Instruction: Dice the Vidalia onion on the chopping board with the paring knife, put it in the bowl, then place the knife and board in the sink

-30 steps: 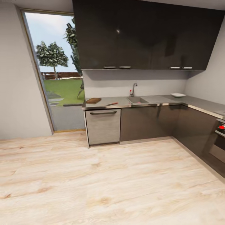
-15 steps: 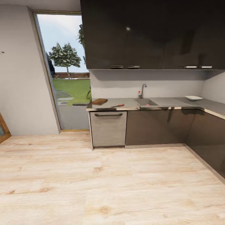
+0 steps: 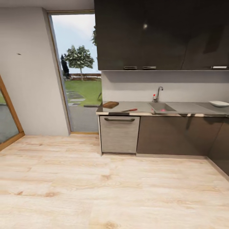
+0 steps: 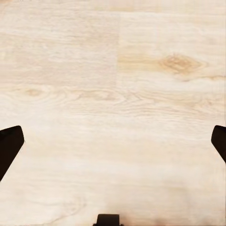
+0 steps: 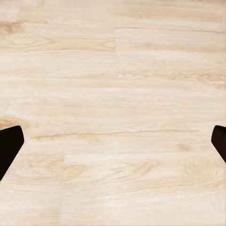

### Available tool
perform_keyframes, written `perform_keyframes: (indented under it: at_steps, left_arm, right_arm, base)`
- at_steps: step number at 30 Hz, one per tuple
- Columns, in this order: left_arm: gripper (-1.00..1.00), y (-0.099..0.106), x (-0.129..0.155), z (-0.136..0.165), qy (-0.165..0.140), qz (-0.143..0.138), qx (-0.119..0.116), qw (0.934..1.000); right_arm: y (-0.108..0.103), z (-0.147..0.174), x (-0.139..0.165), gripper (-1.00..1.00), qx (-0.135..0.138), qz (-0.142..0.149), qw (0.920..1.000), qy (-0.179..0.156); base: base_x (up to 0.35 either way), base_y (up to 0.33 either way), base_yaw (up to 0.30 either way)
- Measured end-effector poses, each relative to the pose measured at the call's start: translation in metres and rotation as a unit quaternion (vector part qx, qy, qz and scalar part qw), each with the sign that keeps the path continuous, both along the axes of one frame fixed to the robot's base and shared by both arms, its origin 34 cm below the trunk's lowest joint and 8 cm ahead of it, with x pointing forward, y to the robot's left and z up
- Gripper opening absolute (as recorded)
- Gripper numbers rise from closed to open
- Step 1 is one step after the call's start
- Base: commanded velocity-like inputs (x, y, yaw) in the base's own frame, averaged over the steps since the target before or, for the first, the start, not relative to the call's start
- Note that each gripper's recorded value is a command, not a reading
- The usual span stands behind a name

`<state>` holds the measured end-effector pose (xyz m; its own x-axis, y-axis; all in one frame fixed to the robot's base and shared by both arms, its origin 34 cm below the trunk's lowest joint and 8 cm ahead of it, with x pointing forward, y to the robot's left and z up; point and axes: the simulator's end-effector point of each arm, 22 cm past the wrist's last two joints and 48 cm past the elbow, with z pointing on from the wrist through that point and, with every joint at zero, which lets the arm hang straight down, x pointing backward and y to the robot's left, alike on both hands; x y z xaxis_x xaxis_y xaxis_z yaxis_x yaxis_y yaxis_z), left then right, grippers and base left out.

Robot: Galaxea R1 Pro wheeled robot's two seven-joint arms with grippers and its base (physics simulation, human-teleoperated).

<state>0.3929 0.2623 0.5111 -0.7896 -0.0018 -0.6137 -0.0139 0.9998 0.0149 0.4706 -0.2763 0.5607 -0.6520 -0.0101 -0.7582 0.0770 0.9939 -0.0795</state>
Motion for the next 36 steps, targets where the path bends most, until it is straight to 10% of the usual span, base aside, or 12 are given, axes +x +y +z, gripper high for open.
perform_keyframes:
  at_steps: [36]
  left_arm:
    - [1.00, -0.0004, -0.0006, -0.0004, 0.001, 0.000, 0.000, 1.0000]
  right_arm:
    - [-0.0011, -0.0001, -0.0001, 1.00, 0.001, -0.001, 1.0000, 0.000]
  base:
    - [0.283, -0.154, 0.103]
